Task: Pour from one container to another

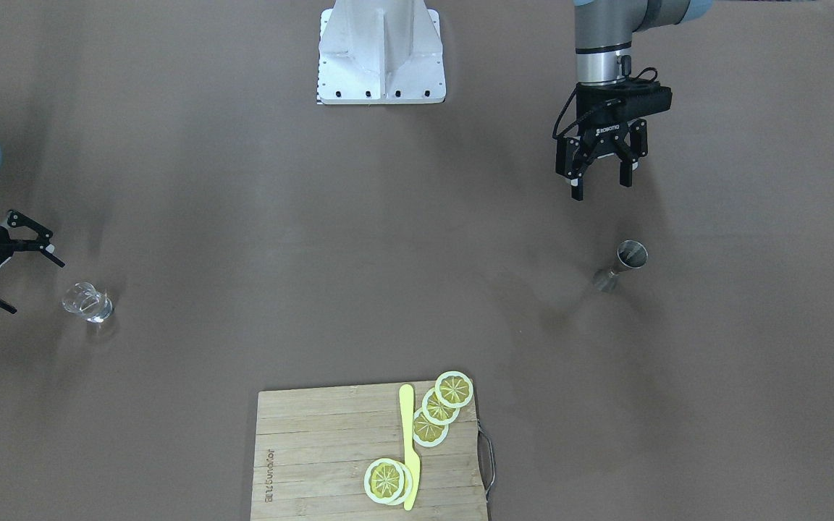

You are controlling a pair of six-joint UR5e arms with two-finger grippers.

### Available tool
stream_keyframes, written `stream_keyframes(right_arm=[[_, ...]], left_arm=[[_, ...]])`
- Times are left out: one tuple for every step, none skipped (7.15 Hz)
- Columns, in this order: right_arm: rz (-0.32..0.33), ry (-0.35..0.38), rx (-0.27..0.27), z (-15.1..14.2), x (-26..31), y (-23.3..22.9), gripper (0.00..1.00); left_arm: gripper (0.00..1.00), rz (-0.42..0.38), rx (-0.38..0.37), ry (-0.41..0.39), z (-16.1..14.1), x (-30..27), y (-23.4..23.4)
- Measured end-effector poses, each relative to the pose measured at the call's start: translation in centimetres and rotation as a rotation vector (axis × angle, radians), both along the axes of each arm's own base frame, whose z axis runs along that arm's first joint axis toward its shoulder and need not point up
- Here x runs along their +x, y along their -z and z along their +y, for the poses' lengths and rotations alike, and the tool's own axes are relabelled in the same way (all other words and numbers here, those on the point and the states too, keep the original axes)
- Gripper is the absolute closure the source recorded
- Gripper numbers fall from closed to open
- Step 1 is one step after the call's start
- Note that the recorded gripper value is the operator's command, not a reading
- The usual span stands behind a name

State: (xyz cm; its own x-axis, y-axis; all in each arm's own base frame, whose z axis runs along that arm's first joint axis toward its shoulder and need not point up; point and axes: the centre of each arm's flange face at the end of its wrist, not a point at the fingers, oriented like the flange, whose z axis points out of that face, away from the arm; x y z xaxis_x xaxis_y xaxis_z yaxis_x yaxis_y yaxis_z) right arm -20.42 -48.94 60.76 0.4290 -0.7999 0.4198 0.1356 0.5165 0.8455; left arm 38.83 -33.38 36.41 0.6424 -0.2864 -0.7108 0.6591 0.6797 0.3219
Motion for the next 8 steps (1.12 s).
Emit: stream_keyframes(right_arm=[[-0.001, -0.001, -0.004, -0.1, 0.0, -0.1, 0.00], [-0.003, -0.001, -0.007, -0.2, -0.1, 0.0, 0.00], [-0.005, 0.001, -0.009, -0.3, -0.2, 0.1, 0.00], [-0.008, 0.004, -0.010, -0.2, -0.2, 0.1, 0.00], [-0.009, 0.005, -0.010, -0.2, -0.1, 0.2, 0.00], [-0.009, 0.006, -0.013, -0.2, -0.2, 0.1, 0.00], [-0.008, 0.007, -0.016, 0.0, -0.1, -0.1, 0.00], [-0.006, 0.007, -0.018, 0.1, -0.1, -0.2, 0.00]], left_arm=[[0.03, -0.033, 0.035, 0.033, -0.3, 1.0, -0.8], [0.03, -0.064, 0.062, 0.060, -0.8, 2.1, -1.5], [0.03, -0.085, 0.077, 0.078, -1.4, 3.2, -2.2], [0.03, -0.085, 0.078, 0.094, -1.8, 4.2, -2.9], [0.03, -0.074, 0.073, 0.113, -2.1, 5.0, -3.6], [0.03, -0.085, 0.080, 0.135, -2.4, 5.6, -4.5], [0.03, -0.111, 0.099, 0.161, -2.8, 5.7, -5.3], [0.03, -0.137, 0.119, 0.183, -3.1, 5.8, -6.0]])
